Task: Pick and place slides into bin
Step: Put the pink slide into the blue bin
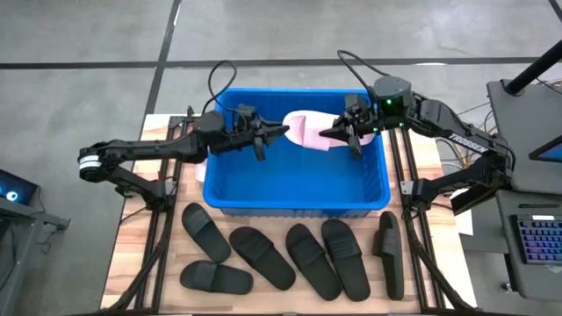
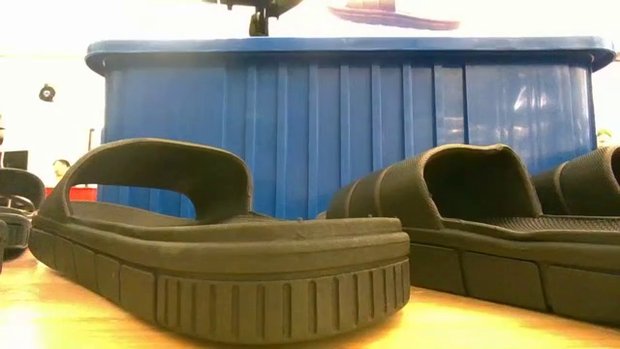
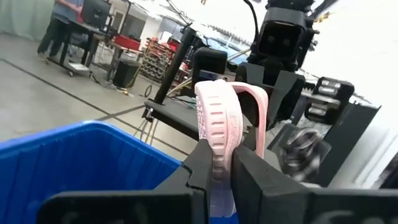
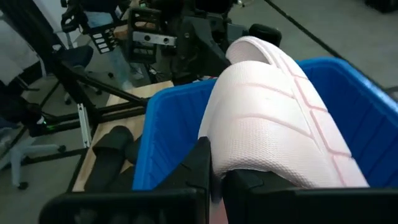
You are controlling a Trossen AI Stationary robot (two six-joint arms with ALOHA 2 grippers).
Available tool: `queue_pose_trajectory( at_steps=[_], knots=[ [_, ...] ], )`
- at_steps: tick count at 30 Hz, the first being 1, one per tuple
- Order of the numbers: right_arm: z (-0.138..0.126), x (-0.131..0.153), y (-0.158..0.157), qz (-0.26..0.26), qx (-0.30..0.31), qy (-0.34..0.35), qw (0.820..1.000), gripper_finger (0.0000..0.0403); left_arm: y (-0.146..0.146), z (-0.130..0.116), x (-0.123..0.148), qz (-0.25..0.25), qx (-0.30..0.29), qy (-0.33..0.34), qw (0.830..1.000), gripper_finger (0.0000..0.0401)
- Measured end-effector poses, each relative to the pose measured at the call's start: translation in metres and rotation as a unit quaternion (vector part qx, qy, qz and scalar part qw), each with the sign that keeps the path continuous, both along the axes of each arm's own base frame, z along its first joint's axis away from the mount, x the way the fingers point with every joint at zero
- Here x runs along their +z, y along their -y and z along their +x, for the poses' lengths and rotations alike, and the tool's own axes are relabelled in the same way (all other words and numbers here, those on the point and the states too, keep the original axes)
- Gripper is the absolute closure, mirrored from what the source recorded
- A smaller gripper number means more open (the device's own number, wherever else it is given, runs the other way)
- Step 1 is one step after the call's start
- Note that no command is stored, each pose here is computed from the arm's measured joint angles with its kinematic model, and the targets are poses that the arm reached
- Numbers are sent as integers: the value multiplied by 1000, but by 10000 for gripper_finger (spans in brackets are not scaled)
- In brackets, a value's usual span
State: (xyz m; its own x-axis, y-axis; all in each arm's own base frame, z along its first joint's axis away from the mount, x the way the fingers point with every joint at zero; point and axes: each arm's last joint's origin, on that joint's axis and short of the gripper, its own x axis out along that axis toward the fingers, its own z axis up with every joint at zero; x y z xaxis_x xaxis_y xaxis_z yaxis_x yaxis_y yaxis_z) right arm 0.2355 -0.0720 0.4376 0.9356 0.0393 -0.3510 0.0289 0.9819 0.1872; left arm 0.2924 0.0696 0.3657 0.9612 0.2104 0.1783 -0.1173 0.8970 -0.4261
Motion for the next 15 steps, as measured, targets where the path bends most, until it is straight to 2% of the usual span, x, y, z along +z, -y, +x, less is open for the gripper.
queue_pose_trajectory(
  at_steps=[3, 7, 15],
  knots=[
    [-1, 4, 0, -7, 1, 8, 1000, 374, -2, 0, -1, -26, -5, 5, 1000, 384],
    [-4, 15, -1, -24, -2, 26, 999, 336, -3, -1, -4, -32, -7, 3, 999, 384],
    [-9, 24, 0, -102, -35, 20, 994, 248, -2, -5, -2, -41, -21, 7, 999, 386]
  ],
)
